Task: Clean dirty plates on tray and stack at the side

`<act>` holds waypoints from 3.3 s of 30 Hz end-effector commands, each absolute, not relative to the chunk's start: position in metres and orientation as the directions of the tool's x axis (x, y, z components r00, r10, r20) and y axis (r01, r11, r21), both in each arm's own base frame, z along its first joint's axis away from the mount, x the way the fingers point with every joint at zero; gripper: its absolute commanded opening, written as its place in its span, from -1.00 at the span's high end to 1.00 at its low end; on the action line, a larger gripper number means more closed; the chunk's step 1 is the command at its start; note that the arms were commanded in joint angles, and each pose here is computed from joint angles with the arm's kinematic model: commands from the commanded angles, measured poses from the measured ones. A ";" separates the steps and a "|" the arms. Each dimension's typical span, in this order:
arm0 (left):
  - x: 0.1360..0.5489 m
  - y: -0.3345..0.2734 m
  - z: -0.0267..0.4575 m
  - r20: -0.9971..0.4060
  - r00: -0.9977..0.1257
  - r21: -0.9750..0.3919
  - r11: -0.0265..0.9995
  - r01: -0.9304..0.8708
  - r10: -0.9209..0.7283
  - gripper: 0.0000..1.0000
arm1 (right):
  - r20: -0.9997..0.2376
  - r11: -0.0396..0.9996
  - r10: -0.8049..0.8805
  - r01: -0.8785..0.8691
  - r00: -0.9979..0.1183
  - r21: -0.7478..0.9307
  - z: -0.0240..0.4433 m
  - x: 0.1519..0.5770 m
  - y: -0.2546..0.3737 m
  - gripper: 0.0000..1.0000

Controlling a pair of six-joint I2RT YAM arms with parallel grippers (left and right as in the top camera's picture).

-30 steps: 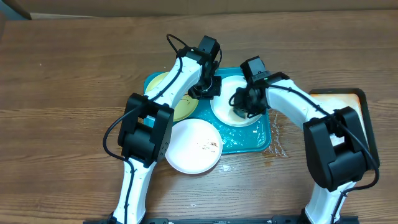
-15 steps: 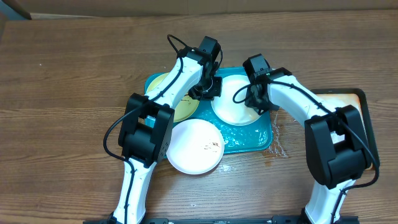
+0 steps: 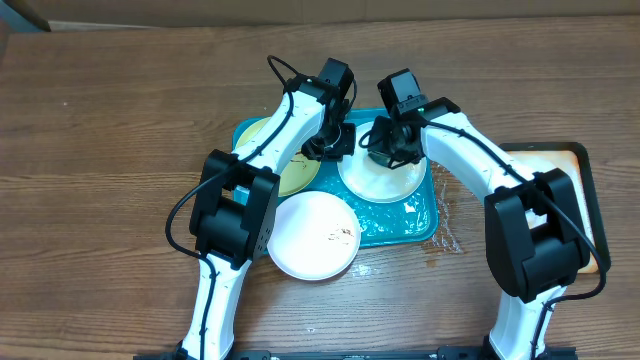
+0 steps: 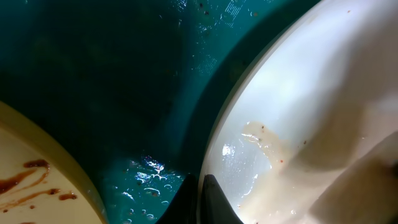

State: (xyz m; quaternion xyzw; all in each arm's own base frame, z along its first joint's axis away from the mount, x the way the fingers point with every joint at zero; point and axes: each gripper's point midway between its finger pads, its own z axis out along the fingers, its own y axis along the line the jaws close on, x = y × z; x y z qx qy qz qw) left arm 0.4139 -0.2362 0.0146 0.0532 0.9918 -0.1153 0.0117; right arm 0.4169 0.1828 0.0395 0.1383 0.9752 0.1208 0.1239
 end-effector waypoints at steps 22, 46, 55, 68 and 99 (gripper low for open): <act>0.412 -0.228 0.015 -0.022 -0.996 -0.187 0.978 0.091 0.089 0.92 | -0.204 0.935 0.342 0.310 -0.917 0.174 -0.017 0.416 0.143 0.92; 0.417 -0.219 0.015 -0.028 -0.997 -0.166 0.983 0.075 0.071 0.92 | -0.253 0.999 0.039 0.036 -0.967 0.019 0.067 0.430 0.166 0.92; 0.422 -0.222 0.016 -0.049 -0.996 -0.181 0.980 0.078 0.071 0.92 | -0.242 0.992 0.114 0.099 -0.964 0.073 0.090 0.433 0.165 0.92; 0.464 -0.228 0.090 -0.220 -0.973 -0.160 0.982 0.101 0.064 0.92 | -0.308 0.939 0.343 0.330 -0.887 0.093 0.154 0.438 0.040 0.92; 0.429 -0.178 0.225 -0.390 -0.871 0.587 0.810 0.015 0.299 0.92 | -0.067 0.758 0.650 0.652 -0.757 -0.019 0.126 0.348 -0.114 0.92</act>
